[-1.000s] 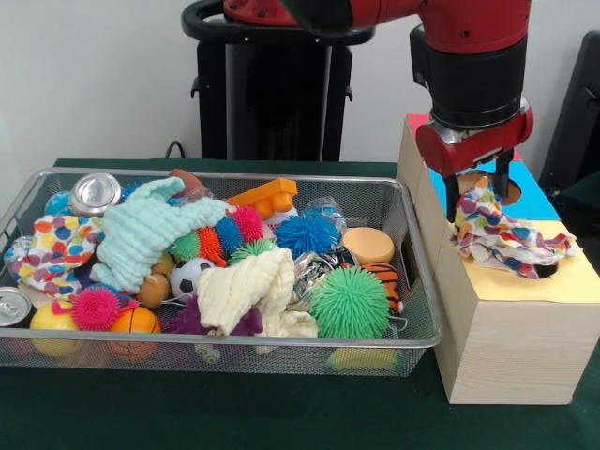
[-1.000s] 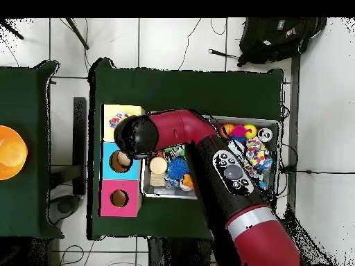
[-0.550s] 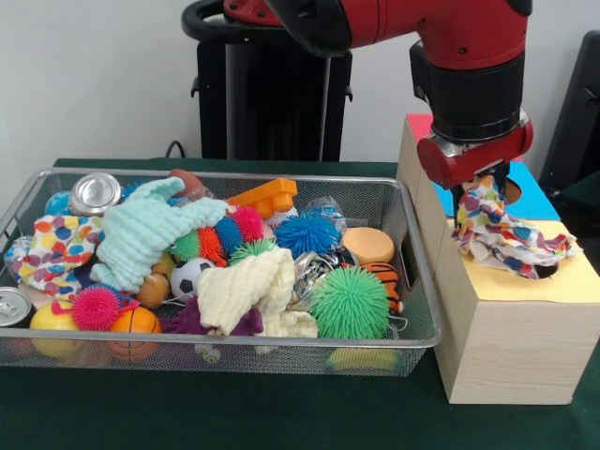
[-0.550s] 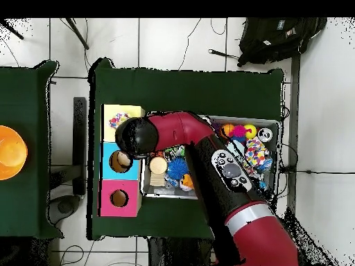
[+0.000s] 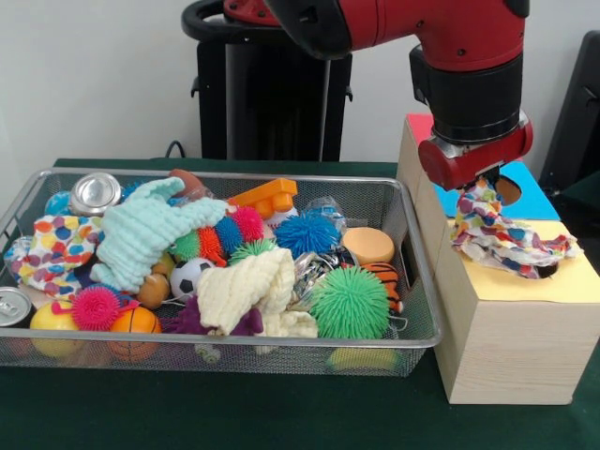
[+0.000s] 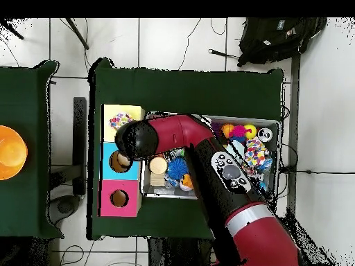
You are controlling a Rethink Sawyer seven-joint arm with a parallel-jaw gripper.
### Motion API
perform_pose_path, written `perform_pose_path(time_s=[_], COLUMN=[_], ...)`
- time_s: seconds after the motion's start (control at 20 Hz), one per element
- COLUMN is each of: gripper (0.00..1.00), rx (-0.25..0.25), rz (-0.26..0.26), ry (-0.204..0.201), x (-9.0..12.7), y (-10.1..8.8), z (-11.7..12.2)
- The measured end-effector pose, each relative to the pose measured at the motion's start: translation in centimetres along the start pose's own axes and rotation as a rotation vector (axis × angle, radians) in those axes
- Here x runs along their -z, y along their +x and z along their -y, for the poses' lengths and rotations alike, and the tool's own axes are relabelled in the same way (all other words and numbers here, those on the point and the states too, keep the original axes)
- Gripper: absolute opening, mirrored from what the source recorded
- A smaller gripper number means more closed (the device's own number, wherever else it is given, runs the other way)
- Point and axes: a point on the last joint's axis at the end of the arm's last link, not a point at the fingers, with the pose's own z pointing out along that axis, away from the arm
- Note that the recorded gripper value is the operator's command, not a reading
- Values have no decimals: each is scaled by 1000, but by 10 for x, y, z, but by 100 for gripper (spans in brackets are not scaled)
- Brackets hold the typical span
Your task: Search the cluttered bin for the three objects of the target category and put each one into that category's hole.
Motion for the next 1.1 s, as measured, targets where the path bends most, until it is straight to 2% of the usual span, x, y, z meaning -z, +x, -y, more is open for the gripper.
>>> perform_pose_path(time_s=[0.35,0.75,1.1], gripper=[0,0,0], rx=[20,43,74], rz=[-17,-31,-65], ry=[8,29,51], x=[1,2,-8], y=[6,5,9], z=[-14,-35,-65])
